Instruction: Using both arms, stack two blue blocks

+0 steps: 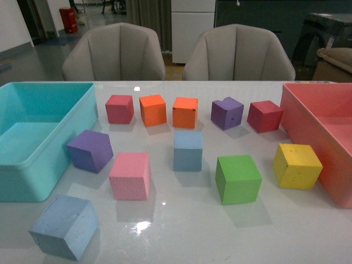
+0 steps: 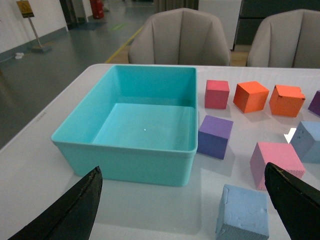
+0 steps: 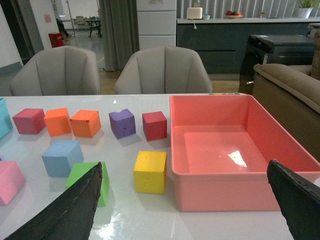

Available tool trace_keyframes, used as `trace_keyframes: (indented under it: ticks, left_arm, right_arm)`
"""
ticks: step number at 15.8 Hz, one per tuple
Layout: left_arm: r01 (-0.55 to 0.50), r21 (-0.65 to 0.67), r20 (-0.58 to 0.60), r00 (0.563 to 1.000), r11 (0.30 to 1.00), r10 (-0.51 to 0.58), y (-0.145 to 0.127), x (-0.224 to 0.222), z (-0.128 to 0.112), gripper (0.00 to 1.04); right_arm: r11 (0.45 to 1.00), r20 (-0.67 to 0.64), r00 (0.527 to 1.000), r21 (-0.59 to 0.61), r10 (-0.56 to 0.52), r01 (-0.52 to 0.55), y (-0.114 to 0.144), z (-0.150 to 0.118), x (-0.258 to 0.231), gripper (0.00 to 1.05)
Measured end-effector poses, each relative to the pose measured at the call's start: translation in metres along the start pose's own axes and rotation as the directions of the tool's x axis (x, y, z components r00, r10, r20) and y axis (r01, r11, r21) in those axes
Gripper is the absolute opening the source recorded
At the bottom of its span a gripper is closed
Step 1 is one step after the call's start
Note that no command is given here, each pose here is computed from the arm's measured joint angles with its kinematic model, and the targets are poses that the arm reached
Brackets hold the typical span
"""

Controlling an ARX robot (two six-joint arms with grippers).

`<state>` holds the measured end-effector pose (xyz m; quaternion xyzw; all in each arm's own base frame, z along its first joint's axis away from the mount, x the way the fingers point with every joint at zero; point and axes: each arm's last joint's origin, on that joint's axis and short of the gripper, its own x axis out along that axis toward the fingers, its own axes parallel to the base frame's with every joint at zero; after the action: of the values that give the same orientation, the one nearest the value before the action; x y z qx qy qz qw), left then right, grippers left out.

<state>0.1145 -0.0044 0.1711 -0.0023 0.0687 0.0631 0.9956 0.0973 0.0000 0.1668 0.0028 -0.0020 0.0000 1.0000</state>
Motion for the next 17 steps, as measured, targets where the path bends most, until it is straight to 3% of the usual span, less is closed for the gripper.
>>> trace_keyframes:
  ticks: [5, 8, 9, 14, 17]
  left_arm:
    - [0.205, 0.034, -0.046, 0.978, 0.978, -0.203, -0.02, 0.052, 0.014, 0.98]
    - [0.371, -0.003, -0.298, 0.886, 0.929, -0.355, -0.038, 0.095, -0.005, 0.98]
    - [0.383, -0.041, -0.382, 0.848, 0.923, -0.368, -0.039, 0.112, -0.016, 0.98]
    - [0.347, -0.113, -0.545, 0.762, 0.931, -0.35, -0.039, 0.148, -0.051, 0.98]
    - [0.351, -0.12, -0.565, 0.745, 0.929, -0.355, -0.04, 0.151, -0.057, 0.98]
  right_arm:
    - [1.0, 0.0, 1.0, 0.0, 0.0, 0.0, 0.0, 0.0, 0.0, 0.98]
    - [1.0, 0.0, 1.0, 0.0, 0.0, 0.0, 0.0, 0.0, 0.0, 0.98]
    - [1.0, 0.0, 1.0, 0.0, 0.0, 0.0, 0.0, 0.0, 0.0, 0.98]
    - [1.0, 0.0, 1.0, 0.0, 0.0, 0.0, 0.0, 0.0, 0.0, 0.98]
    - [1.0, 0.0, 1.0, 0.0, 0.0, 0.0, 0.0, 0.0, 0.0, 0.98]
